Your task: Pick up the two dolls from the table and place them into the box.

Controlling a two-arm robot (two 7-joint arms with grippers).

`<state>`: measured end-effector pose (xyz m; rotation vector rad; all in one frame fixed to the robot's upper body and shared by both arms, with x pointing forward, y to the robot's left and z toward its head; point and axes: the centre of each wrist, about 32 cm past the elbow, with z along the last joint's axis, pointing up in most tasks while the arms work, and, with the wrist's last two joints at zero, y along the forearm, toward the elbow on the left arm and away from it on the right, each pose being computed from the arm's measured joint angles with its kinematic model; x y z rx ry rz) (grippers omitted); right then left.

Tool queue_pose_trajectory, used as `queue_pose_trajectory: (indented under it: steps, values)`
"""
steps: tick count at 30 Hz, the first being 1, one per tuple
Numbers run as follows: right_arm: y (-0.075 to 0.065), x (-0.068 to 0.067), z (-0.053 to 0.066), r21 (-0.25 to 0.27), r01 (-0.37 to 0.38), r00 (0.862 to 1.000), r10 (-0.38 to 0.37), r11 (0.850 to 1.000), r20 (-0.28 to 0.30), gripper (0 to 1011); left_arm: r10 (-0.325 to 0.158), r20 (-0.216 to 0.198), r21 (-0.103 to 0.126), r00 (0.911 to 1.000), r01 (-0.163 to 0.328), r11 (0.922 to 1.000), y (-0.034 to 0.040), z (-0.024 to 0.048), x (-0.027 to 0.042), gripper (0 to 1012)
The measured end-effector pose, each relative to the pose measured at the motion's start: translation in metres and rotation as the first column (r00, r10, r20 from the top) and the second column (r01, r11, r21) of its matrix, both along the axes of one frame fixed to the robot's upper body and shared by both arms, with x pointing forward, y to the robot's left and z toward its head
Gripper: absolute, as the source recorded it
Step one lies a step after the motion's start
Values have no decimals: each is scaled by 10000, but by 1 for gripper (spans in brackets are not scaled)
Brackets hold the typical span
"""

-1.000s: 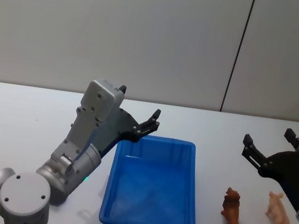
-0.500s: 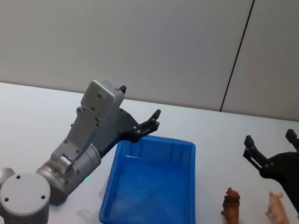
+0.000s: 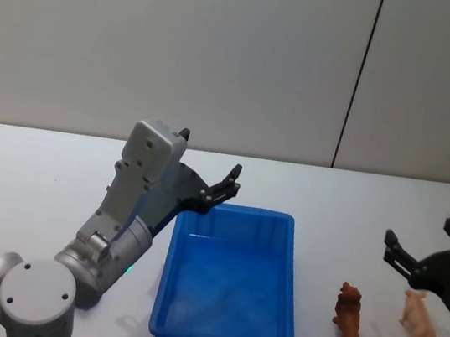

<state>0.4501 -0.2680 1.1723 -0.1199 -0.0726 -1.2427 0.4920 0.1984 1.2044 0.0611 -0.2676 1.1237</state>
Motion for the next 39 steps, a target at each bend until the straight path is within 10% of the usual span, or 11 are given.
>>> queue_pose_trajectory:
  steps: [15, 39]
  values:
    - [-210, -4, -216, -835, 139, 9846, -282, 9964, -1723, 1001, 0, 0, 0, 10000, 0, 10000, 0, 0, 0, 1004]
    - [-294, -78, -562, -881, 287, 9053, -633, 9957, -4200, 941, 0, 0, 0, 10000, 0, 10000, 0, 0, 0, 1004]
